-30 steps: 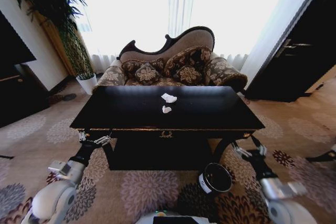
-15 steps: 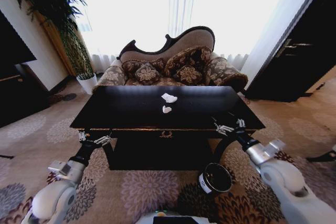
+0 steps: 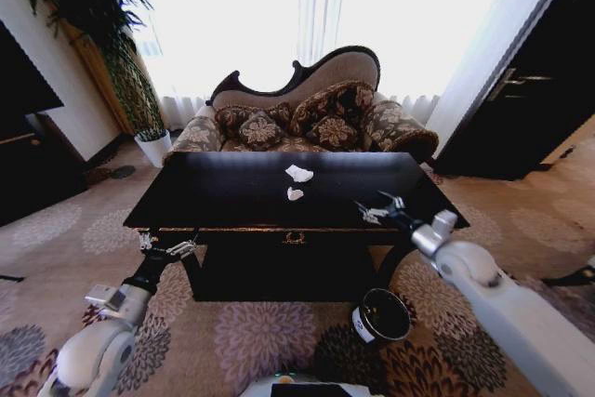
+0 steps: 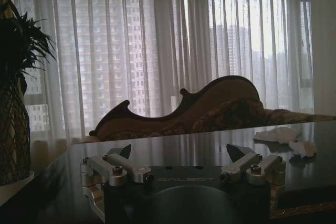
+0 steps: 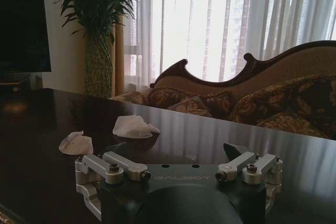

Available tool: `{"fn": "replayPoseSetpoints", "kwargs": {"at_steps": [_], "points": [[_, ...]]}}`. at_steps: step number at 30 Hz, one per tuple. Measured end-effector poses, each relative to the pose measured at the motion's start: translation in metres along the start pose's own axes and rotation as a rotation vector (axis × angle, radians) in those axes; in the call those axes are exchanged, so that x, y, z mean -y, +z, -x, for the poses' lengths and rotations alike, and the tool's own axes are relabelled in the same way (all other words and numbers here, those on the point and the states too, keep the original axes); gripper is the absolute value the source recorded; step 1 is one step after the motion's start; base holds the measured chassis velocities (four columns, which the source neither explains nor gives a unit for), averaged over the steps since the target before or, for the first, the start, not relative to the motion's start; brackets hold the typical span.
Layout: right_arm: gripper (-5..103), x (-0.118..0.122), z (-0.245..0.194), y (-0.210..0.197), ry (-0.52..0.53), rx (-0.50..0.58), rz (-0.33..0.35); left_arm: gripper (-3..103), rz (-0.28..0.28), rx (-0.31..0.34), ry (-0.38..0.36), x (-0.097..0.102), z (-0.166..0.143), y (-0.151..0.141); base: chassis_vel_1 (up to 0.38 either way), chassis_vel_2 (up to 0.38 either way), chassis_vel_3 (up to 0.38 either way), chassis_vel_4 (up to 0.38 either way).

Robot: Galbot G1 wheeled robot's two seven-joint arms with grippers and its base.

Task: Move to the front of the table and place the trash on the table into the trash bin.

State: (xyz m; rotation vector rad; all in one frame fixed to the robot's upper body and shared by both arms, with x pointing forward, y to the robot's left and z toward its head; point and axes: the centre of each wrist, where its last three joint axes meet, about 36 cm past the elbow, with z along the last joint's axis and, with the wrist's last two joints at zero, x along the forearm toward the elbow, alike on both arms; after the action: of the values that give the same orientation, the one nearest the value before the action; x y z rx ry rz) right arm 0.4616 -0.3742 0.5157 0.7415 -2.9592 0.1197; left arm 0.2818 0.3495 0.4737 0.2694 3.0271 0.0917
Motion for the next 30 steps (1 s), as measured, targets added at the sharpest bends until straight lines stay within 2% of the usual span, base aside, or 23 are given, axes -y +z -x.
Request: {"fn": "replayPoseSetpoints", "kwargs": {"at_steps": [7,16,22,30], "points": [[100,-0.001,0.04,-0.003,-0.047,-0.029,0.007,100,0.0,0.0,0.0,0.0,0.0,0.0,0.0,0.0,0.0,0.0],[100,0.02,0.088,-0.019,-0.014,-0.083,-0.01,100,0.0,0.0,0.0,0.0,0.0,0.0,0.0,0.0,0.0,0.0],[100,0.012,0.12,-0.019,-0.04,-0.132,-0.012,100,0.0,0.0,0.0,0.0,0.0,0.0,0.0,0.0,0.0,0.0],[100,-0.003,0.167,-0.043,-0.057,-0.142,-0.038,100,0.0,0.0,0.0,0.0,0.0,0.0,0.0,0.0,0.0,0.0]]}}
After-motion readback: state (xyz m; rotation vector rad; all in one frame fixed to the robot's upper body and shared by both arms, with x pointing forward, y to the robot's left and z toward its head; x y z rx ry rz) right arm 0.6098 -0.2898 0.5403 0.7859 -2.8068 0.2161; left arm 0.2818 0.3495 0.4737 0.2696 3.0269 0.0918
